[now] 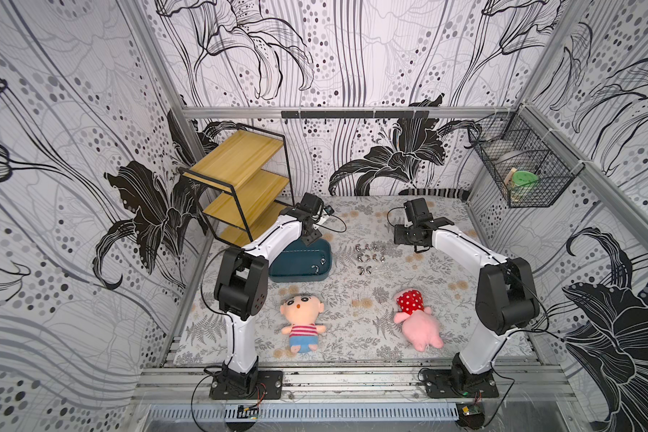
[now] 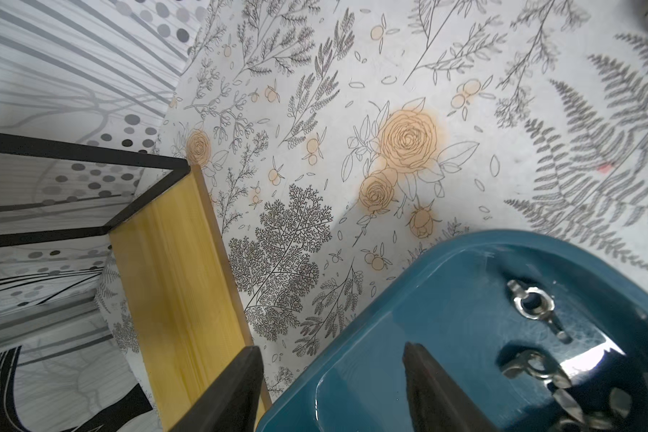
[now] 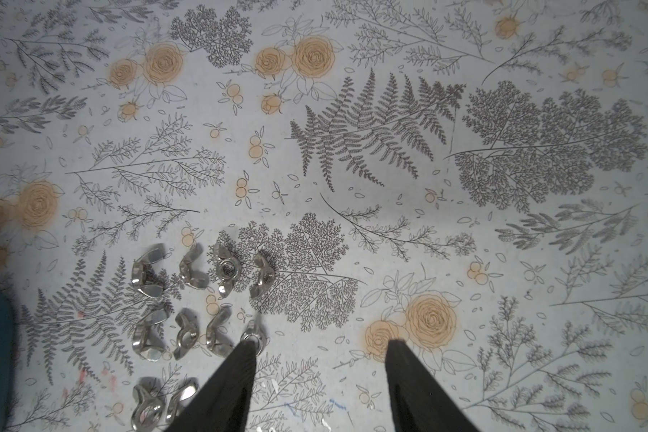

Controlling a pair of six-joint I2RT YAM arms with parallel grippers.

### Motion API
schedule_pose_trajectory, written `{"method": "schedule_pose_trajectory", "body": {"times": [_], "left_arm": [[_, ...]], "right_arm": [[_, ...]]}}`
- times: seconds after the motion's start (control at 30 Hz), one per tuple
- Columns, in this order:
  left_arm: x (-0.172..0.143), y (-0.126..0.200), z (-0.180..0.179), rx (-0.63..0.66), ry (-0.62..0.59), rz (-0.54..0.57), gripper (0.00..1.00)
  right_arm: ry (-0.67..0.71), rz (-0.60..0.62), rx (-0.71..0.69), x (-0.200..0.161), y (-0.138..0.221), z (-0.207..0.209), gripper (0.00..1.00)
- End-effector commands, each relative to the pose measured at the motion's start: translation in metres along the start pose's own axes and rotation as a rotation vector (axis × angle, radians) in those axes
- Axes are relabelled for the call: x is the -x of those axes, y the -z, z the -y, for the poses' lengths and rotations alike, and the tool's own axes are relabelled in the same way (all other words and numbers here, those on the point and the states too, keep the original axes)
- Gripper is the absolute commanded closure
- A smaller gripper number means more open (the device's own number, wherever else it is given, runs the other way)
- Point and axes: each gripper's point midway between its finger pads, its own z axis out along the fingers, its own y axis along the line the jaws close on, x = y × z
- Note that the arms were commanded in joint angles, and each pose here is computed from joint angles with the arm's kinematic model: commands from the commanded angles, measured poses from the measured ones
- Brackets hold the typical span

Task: Take out the wing nut from the storage box
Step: Adjust the storage box at the center of the board.

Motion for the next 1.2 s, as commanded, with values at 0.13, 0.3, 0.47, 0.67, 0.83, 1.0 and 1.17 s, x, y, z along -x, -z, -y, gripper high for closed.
{"method": "schedule_pose_trajectory", "body": {"times": [0.13, 0.3, 0.47, 0.67, 0.83, 1.0, 1.17], "left_arm": [[0.006, -0.02, -0.014, -0.005, -0.068, -0.003, 0.34], [0.0, -0.034, -0.009, -0.067, -0.078, -0.026, 0.34], [-0.003, -0.041, -0.007, -0.099, -0.064, -0.022, 0.34], [0.0, -0.033, -0.008, -0.115, -0.044, -0.005, 0.35], [0.008, -0.007, -0.021, -0.098, -0.027, 0.052, 0.35], [0.0, -0.004, -0.018, -0.121, -0.035, 0.036, 0.35], [-0.007, -0.017, -0.009, -0.157, -0.042, 0.016, 0.35]], "right_arm": [[0.045, -0.025, -0.022, 0.002, -0.001, -0.006, 0.39], [0.05, -0.025, -0.024, 0.003, 0.0, -0.007, 0.39], [0.055, -0.034, -0.028, 0.002, -0.001, -0.008, 0.38], [0.062, -0.032, -0.027, 0.004, -0.002, -0.011, 0.38], [0.07, -0.04, -0.022, 0.004, -0.006, -0.016, 0.38], [0.079, -0.044, -0.018, 0.003, -0.009, -0.021, 0.38], [0.084, -0.04, -0.016, 0.006, -0.007, -0.025, 0.38]]}}
